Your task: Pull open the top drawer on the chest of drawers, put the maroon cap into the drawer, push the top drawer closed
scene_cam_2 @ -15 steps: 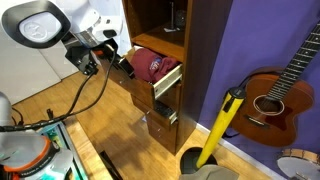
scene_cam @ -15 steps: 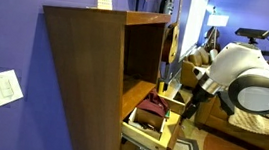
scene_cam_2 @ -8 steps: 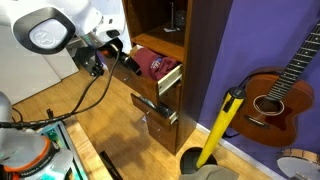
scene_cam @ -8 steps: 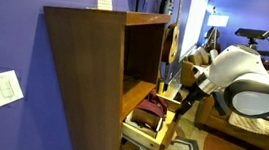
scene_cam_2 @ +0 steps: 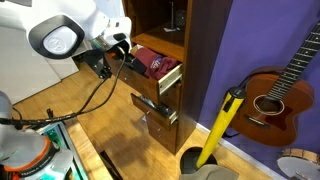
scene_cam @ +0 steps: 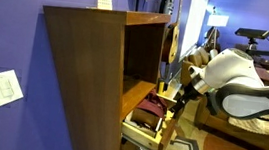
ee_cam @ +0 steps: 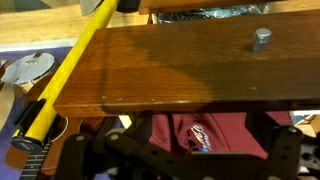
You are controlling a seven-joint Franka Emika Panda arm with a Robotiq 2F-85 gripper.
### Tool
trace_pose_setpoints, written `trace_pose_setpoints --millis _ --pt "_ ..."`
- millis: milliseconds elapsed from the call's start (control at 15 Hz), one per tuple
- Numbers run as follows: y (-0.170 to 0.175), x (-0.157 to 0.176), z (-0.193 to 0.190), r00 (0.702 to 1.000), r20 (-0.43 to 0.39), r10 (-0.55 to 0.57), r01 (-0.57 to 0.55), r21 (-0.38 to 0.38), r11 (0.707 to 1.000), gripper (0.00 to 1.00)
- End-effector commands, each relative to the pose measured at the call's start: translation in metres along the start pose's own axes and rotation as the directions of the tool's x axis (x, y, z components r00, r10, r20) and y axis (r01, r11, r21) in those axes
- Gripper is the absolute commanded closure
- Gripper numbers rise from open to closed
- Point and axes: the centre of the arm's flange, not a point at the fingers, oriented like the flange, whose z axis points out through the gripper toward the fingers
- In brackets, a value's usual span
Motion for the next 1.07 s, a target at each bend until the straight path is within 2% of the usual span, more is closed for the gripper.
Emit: trace_pose_setpoints --millis 0,333,467,733,1000 --pt "0.001 -0.006 0.002 1.0 -0.006 0.026 -0.026 -0.016 1.0 0.0" --pt "0.014 -0.003 -0.036 0.995 -0.082 0.062 -0.065 -0.038 0.997 0.0" --pt "0.018 -0.004 -0.046 0.995 -0.089 0.054 -0.056 -0.021 0.998 0.0" --pt "0.016 -0.012 -0.053 1.0 -0.002 -0.011 0.011 0.036 0.999 0.0" --pt "0.009 -0.023 -0.044 0.989 0.123 -0.082 0.077 0.047 0.996 0.0"
